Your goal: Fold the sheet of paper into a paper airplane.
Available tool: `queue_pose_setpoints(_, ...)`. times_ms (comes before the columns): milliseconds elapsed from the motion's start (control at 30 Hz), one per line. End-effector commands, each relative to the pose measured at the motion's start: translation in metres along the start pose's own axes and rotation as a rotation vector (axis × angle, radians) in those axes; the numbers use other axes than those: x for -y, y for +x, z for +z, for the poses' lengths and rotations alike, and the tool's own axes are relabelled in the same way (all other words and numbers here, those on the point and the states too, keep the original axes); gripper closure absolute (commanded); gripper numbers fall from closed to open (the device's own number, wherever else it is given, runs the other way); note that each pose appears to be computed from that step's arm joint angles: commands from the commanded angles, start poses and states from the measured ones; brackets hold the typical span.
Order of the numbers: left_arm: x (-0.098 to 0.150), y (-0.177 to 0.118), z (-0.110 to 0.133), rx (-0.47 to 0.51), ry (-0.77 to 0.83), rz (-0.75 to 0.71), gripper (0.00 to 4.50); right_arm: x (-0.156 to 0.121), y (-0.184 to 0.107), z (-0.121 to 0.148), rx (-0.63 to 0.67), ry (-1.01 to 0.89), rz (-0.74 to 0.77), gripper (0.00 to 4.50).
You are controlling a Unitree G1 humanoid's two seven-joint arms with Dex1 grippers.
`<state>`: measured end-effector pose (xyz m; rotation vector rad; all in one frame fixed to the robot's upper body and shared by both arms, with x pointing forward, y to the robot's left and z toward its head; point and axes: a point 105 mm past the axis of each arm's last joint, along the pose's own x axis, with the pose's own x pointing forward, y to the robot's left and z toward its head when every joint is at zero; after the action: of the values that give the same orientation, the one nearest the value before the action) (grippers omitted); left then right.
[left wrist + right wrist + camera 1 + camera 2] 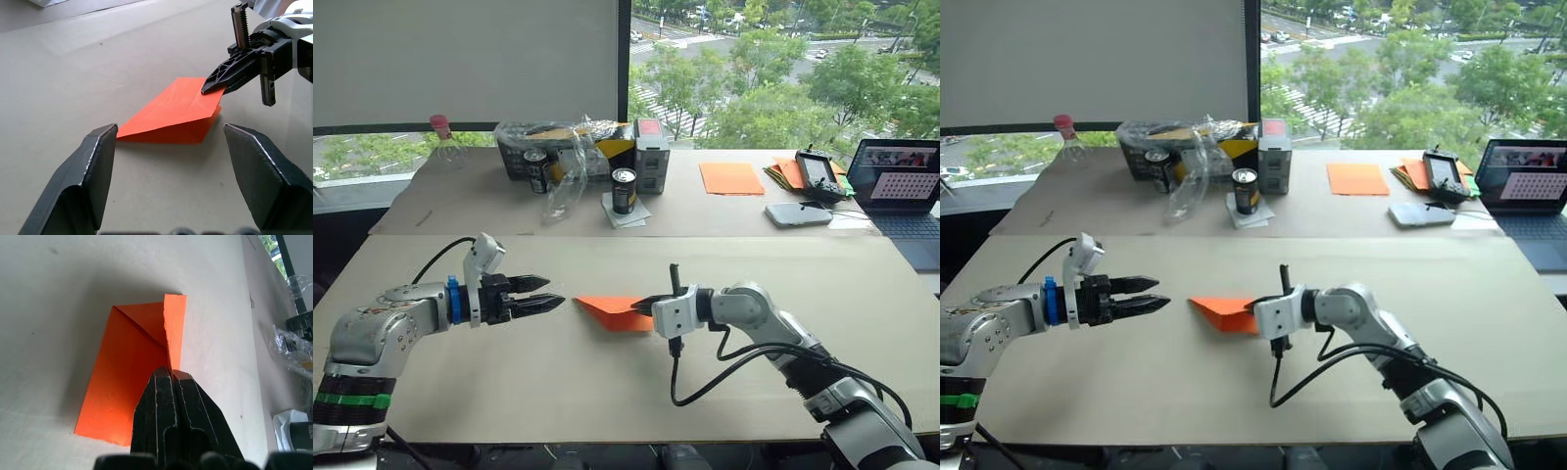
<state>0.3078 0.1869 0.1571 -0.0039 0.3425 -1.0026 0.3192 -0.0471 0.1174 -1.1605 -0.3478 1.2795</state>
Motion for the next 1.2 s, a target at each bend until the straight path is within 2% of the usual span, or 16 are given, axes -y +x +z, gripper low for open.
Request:
queue_pose_setpoints(33, 0.008, 0.009, 0.013, 0.041, 0.118, -0.083, 2.21, 0.006, -0.003, 0.019, 0.068, -0.036, -0.033, 4.5)
queue_pose_setpoints(133, 0.014, 0.018, 0.01, 0.031, 0.15, -0.161, 3.03, 0.002, -0.004, 0.023, 0.077, -0.04, -0.03, 4.5)
queue_pose_setpoints(167, 0.015, 0.022, 0.01, 0.031, 0.159, -0.185, 3.57, 0.0, -0.005, 0.023, 0.078, -0.04, -0.028, 4.5)
queue_pose_setpoints(200, 0.016, 0.025, 0.01, 0.032, 0.165, -0.2, 3.92, -0.001, -0.005, 0.023, 0.079, -0.04, -0.027, 4.5)
queue_pose_setpoints(267, 0.01, 0.035, 0.005, 0.001, 0.257, -0.181, 4.48, -0.003, -0.007, 0.02, 0.063, -0.034, -0.022, 4.5)
queue_pose_setpoints(467, 0.006, 0.063, -0.021, -0.07, 0.382, -0.21, 4.48, -0.006, -0.008, 0.02, 0.053, -0.014, -0.017, 4.5)
queue_pose_setpoints(567, 0.005, 0.074, -0.045, -0.118, 0.398, -0.231, 4.48, -0.009, -0.008, 0.019, 0.047, 0.013, -0.011, 4.5)
queue_pose_setpoints(733, 0.005, 0.078, -0.058, -0.102, 0.334, -0.225, 4.48, -0.009, -0.01, 0.02, 0.037, 0.059, -0.013, 4.5)
queue_pose_setpoints(833, 0.003, 0.075, -0.069, -0.138, 0.331, -0.216, 4.48, -0.01, -0.01, 0.023, 0.048, 0.12, -0.003, 4.5)
queue_pose_setpoints(1133, 0.013, 0.074, -0.085, -0.19, 0.334, -0.291, 4.48, -0.021, 0.0, 0.031, 0.076, 0.46, 0.105, 4.5)
queue_pose_setpoints(1200, 0.015, 0.073, -0.09, -0.224, 0.363, -0.32, 4.48, -0.021, 0.001, 0.034, 0.081, 0.543, 0.166, 4.5)
